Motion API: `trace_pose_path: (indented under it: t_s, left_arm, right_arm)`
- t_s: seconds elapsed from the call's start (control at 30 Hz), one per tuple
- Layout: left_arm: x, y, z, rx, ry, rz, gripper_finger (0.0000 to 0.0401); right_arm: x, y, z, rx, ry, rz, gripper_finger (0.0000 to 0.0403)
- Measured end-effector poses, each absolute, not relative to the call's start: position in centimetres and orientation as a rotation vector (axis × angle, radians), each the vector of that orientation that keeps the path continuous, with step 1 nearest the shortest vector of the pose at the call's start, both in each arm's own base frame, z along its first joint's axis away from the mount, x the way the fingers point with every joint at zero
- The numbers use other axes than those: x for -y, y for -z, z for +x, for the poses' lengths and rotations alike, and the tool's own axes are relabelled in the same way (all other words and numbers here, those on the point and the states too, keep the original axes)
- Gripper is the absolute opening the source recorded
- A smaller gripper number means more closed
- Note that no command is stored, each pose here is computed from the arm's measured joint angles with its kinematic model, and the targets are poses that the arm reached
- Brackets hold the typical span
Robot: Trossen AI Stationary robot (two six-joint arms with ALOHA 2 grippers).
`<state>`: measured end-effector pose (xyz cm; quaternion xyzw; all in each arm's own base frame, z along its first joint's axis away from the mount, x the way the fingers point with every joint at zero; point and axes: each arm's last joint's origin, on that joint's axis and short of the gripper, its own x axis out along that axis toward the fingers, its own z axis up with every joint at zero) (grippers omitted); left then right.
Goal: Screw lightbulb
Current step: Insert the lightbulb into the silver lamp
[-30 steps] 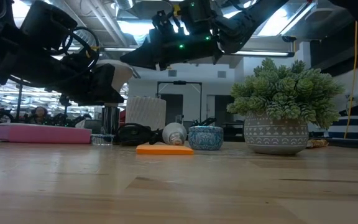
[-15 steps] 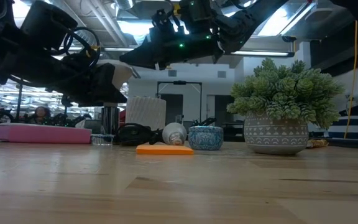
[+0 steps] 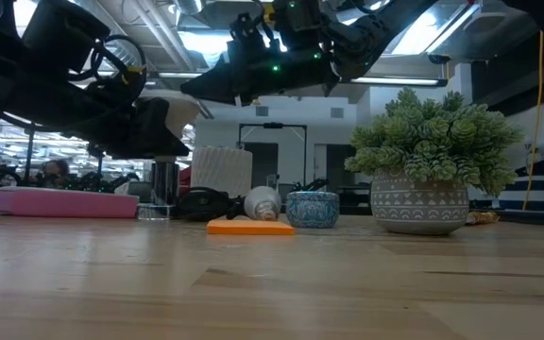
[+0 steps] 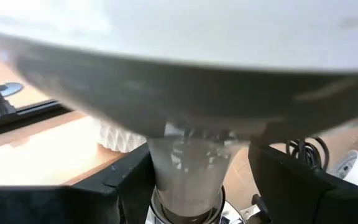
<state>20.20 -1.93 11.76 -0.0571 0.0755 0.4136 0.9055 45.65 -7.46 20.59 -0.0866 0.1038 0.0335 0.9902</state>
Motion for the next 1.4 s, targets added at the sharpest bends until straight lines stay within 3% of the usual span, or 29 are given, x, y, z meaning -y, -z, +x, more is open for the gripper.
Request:
trace_pose_path:
  t_s: [1.17, 1.4]
  left_arm:
    - [1.9, -11.7, 20.1, -0.128, -0.885, -0.167, 0.0237]
    - [2.2, -11.5, 19.9, -0.178, -0.888, -0.082, 0.0237]
  right_arm:
    - [7.7, -19.0, 46.6, -0.122, -0.053, -0.163, 0.0143]
    - [7.7, -19.0, 46.6, -0.122, -0.054, -0.163, 0.0143]
